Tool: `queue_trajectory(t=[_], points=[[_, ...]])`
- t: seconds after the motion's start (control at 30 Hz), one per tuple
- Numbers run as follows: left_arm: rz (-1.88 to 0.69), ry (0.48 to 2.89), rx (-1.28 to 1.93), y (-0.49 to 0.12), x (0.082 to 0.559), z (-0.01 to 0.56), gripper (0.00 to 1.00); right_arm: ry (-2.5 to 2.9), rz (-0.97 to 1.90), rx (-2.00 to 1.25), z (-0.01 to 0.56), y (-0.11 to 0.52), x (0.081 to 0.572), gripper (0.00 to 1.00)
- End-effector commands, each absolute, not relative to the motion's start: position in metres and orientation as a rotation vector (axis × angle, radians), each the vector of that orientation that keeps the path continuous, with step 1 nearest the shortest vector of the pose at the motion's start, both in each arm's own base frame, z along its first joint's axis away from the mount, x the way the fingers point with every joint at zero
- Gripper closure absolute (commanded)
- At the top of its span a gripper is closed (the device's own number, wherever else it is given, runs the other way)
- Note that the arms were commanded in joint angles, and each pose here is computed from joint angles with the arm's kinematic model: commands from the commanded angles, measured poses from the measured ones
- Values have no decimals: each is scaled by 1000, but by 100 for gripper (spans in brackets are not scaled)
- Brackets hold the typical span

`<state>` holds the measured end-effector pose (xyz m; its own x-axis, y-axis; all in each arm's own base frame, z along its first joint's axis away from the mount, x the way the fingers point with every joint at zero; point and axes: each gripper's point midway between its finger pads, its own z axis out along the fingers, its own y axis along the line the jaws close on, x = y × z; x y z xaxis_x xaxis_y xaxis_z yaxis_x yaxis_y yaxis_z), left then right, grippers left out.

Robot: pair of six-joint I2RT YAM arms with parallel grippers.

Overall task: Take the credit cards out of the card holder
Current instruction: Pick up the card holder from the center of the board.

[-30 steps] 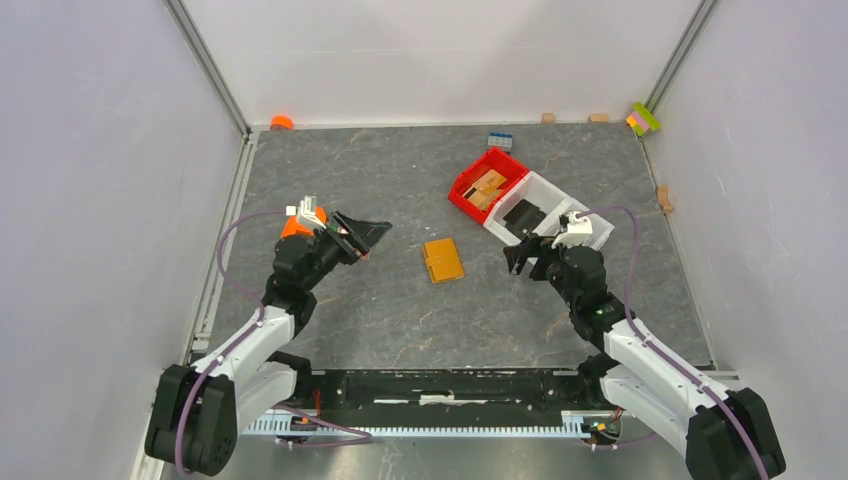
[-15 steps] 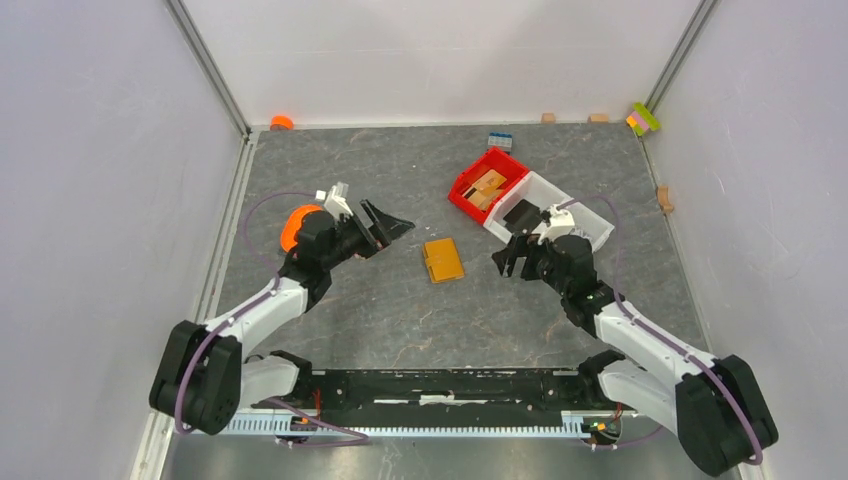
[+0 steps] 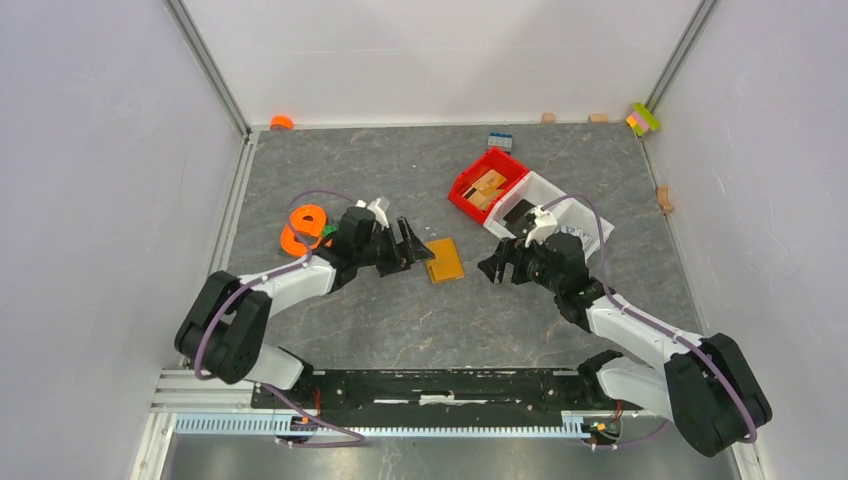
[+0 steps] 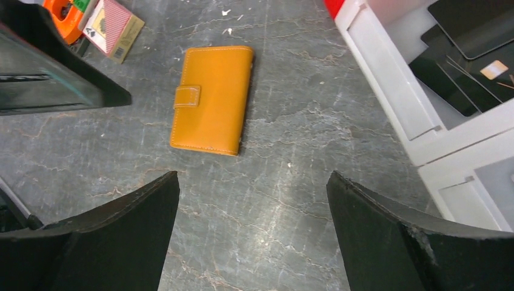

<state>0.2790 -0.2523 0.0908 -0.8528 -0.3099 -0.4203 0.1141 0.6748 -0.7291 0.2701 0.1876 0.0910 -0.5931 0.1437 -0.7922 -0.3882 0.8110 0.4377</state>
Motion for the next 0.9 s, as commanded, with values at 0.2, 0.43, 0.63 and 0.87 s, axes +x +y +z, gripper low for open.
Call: queue_trajectory(t=[0.2,0.43,0.63,0.87], points=[[-1055,2452,-14,-278,279,80,12,2002,787,-208,116,201,277,6],[-932,2566,-3,-280,287,44,16,2000,793,-204,115,202,275,6],[-921,2606,19,-287,294,26,25,2005,791,-203,114,202,276,6],[-954,2584,60,-293,296,32,60,2029,794,-203,105,204,276,6]])
